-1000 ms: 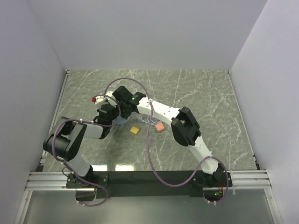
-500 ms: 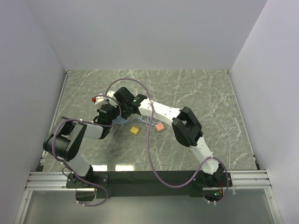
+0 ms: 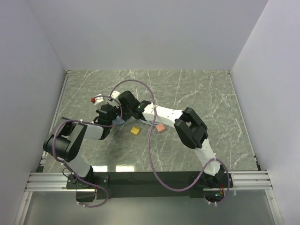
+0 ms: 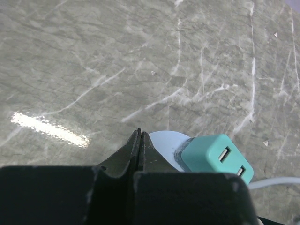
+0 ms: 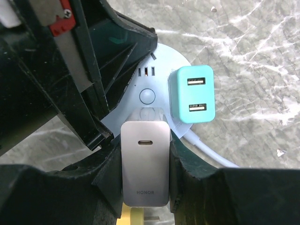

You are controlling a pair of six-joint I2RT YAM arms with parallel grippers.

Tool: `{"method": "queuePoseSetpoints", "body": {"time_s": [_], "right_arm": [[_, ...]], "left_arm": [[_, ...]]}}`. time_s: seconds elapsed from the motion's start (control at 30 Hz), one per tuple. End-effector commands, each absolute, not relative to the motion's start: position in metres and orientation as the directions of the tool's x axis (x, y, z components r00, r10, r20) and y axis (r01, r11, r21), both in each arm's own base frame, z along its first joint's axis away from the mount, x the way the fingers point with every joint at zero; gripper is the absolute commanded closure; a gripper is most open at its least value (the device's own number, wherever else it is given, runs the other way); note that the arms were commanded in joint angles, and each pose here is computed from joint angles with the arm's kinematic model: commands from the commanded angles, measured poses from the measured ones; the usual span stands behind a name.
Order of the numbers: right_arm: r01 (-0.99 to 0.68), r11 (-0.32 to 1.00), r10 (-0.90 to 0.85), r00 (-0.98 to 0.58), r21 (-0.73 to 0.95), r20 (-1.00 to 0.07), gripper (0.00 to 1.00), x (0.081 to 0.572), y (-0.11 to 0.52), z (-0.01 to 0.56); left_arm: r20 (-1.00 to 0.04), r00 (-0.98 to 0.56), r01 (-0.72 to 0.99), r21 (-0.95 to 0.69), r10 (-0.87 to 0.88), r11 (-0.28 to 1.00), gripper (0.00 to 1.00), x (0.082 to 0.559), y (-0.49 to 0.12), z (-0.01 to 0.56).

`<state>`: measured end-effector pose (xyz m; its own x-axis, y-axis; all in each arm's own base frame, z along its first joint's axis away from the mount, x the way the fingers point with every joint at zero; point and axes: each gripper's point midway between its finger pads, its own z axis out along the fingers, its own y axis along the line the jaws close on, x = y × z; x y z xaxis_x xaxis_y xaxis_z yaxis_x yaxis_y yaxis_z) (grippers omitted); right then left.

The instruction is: Insert the plug

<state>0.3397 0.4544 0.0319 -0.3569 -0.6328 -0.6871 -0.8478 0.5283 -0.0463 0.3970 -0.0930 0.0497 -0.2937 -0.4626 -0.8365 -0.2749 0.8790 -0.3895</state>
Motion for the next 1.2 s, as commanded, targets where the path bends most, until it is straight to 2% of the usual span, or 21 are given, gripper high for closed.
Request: {"method": "queuePoseSetpoints", "body": {"time_s": [0.0, 0.23, 0.33, 0.6, 0.87, 1.17], "right_arm": [[-0.832, 0.533, -0.843, -0.504, 0.156, 0.190, 1.00, 0.142, 0.280, -0.197], [-0.838, 0.524, -0.844, -0.485, 0.154, 0.229, 1.00, 0.135, 0.268, -0.204], [-0.832, 0.533, -0.837, -0.490, 0.157, 0.245, 1.00, 0.130, 0.263, -0.205], [-0.840, 0.520, -0.843, -0.474, 0.158, 0.254, 1.00, 0.133, 0.271, -0.208], [-0.859, 0.496, -0.855, -0.456, 0.128, 0.248, 1.00, 0.155, 0.296, -0.186], [-0.853, 0.503, -0.840, -0.443, 0.140, 0.313, 1.00, 0.166, 0.308, -0.187]], "left_arm": [[-0.750, -0.533, -0.153, -0.369, -0.391, 0.917, 0.99, 0.358, -0.142, 0.008], [-0.758, -0.540, -0.154, -0.338, -0.366, 0.928, 1.00, 0.359, -0.150, -0.001], [-0.735, -0.580, -0.158, -0.322, -0.351, 0.934, 1.00, 0.356, -0.152, -0.023], [-0.726, -0.590, -0.125, -0.350, -0.353, 0.928, 1.00, 0.351, -0.158, -0.030], [-0.717, -0.588, -0.057, -0.424, -0.373, 0.904, 1.00, 0.341, -0.169, -0.025], [-0.699, -0.577, 0.002, -0.520, -0.424, 0.854, 1.00, 0.334, -0.182, -0.016]]}}
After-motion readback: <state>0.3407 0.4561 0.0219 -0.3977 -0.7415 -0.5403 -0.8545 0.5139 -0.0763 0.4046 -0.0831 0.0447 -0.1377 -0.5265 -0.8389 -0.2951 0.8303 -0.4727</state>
